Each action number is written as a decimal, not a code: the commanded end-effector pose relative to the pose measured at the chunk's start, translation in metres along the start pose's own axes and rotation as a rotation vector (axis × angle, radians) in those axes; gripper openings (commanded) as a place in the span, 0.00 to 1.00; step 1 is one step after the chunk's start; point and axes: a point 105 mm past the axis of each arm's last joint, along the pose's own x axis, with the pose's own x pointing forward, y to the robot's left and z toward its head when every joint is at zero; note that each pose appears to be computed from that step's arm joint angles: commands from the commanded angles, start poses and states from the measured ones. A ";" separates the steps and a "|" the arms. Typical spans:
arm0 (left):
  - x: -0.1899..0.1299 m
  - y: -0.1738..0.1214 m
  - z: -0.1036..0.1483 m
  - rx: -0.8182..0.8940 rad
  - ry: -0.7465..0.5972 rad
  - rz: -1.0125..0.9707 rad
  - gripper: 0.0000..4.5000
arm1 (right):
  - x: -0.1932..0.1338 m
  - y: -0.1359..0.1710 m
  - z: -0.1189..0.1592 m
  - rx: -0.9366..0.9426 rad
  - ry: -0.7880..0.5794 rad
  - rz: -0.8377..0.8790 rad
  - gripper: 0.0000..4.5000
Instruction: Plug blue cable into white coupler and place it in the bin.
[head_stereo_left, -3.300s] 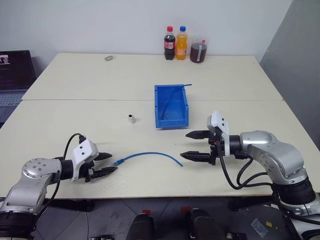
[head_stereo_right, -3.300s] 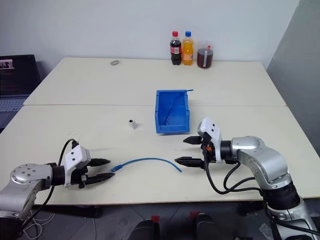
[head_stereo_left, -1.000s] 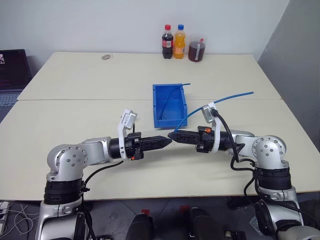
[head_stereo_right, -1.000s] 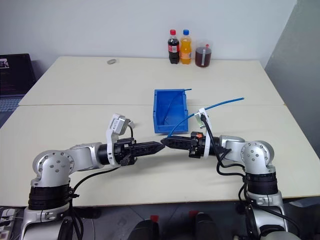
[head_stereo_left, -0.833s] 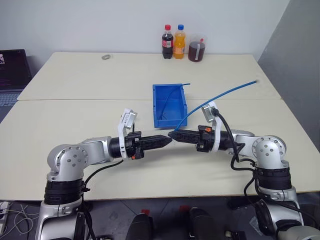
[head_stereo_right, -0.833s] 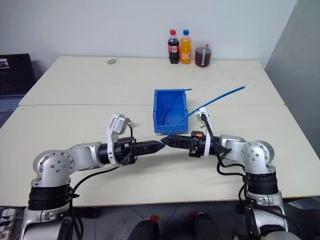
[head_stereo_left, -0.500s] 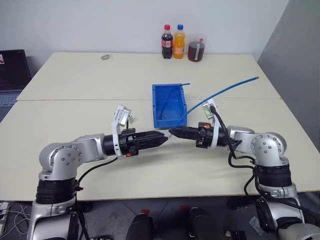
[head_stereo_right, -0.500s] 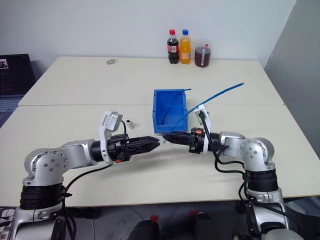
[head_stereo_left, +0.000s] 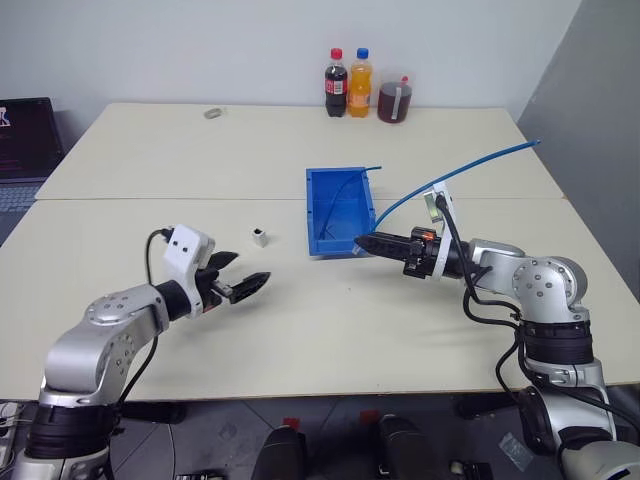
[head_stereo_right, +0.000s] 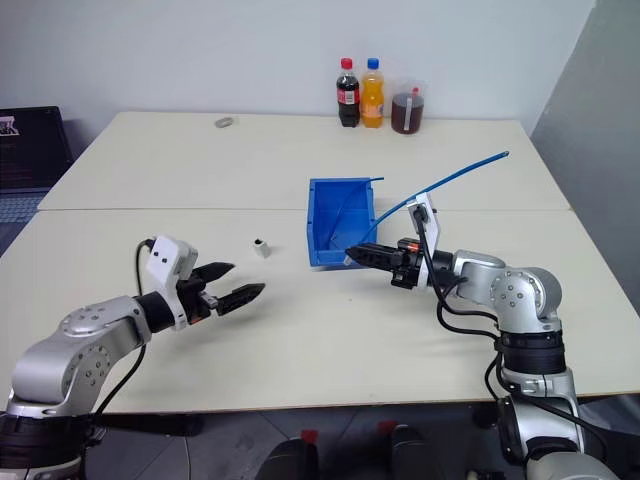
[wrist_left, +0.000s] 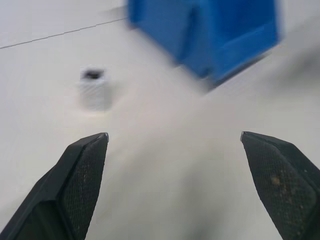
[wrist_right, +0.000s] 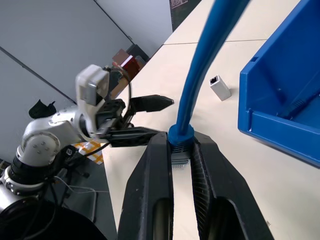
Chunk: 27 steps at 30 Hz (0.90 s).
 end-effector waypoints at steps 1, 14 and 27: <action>0.012 0.014 0.006 0.080 -0.057 0.080 0.99 | -0.001 0.008 0.010 -0.051 -0.034 0.021 0.05; 0.079 0.031 -0.005 0.081 -0.048 0.036 0.99 | -0.003 0.010 0.016 -0.097 -0.043 0.000 0.05; 0.085 0.035 -0.014 0.015 -0.034 0.001 0.71 | -0.014 0.010 0.012 -0.096 -0.049 -0.033 0.05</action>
